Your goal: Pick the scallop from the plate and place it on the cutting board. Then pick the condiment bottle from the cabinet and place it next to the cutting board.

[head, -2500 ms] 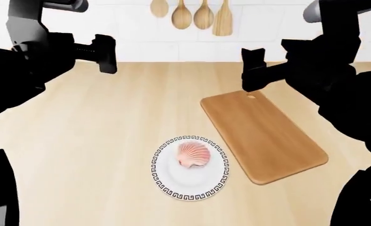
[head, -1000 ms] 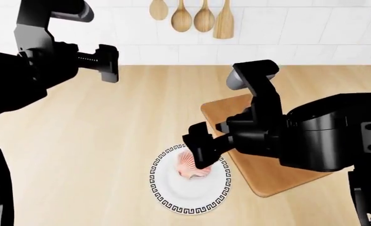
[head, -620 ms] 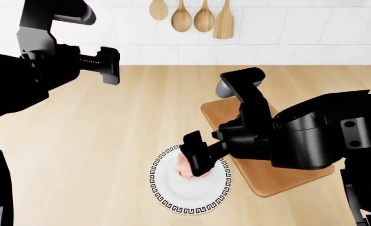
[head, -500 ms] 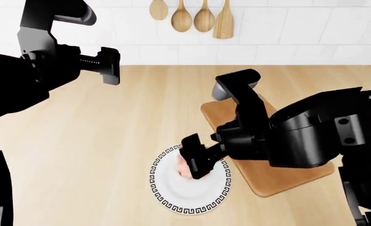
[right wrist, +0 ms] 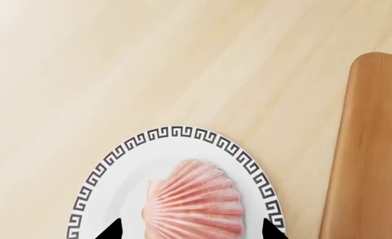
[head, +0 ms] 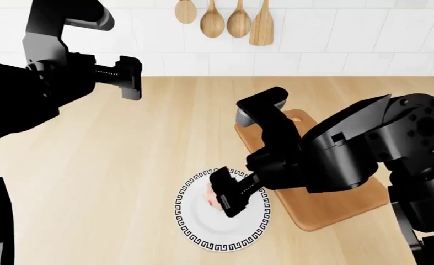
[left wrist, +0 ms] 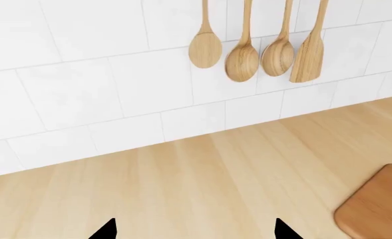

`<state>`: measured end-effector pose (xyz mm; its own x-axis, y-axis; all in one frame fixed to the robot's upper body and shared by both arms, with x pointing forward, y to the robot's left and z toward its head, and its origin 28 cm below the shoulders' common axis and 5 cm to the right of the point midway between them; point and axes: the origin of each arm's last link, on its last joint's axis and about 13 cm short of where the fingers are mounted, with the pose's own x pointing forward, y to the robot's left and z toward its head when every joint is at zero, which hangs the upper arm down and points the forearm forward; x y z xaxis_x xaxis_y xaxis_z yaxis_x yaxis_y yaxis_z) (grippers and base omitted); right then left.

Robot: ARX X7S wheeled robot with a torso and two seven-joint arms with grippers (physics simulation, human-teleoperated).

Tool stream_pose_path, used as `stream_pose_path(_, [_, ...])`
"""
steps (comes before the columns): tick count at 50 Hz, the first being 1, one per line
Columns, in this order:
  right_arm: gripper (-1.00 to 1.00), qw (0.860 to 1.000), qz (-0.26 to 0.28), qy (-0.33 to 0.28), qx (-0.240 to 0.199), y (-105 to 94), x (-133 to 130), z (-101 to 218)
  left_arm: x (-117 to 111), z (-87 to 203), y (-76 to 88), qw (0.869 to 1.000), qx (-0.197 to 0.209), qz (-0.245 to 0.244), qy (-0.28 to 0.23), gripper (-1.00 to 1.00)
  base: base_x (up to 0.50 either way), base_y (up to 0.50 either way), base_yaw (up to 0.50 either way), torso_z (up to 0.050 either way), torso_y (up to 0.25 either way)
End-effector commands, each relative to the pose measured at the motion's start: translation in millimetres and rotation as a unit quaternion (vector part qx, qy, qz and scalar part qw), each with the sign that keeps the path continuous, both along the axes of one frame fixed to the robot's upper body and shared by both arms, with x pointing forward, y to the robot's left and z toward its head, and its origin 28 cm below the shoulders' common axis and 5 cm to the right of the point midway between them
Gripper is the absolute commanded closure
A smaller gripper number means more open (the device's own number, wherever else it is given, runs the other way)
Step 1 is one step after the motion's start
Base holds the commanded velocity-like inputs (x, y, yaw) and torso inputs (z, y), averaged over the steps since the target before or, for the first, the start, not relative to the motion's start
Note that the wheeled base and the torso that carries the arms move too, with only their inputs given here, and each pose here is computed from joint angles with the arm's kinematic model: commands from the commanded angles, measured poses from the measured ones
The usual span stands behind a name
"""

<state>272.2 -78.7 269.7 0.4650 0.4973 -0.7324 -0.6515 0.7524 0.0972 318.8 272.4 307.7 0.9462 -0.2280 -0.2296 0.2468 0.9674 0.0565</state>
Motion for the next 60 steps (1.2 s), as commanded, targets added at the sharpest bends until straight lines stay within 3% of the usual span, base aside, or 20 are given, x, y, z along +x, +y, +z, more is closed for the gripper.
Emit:
stream_pose_path(1, [-1.00,1.000,0.006,0.008,-0.015,2.1,6.5,-4.2,0.6,-0.9,-0.4,1.000,0.000,-0.002,0.001,-1.00,0.00,0.00,0.00,0.000,0.000])
stream_pose_path(60, [-1.00,0.998,0.024,0.049,-0.044,9.5,12.4,-28.1,1.6,-5.8,-0.7,1.000,-0.001,-0.003,0.004,-1.00,0.00,0.00,0.00,0.000,0.000])
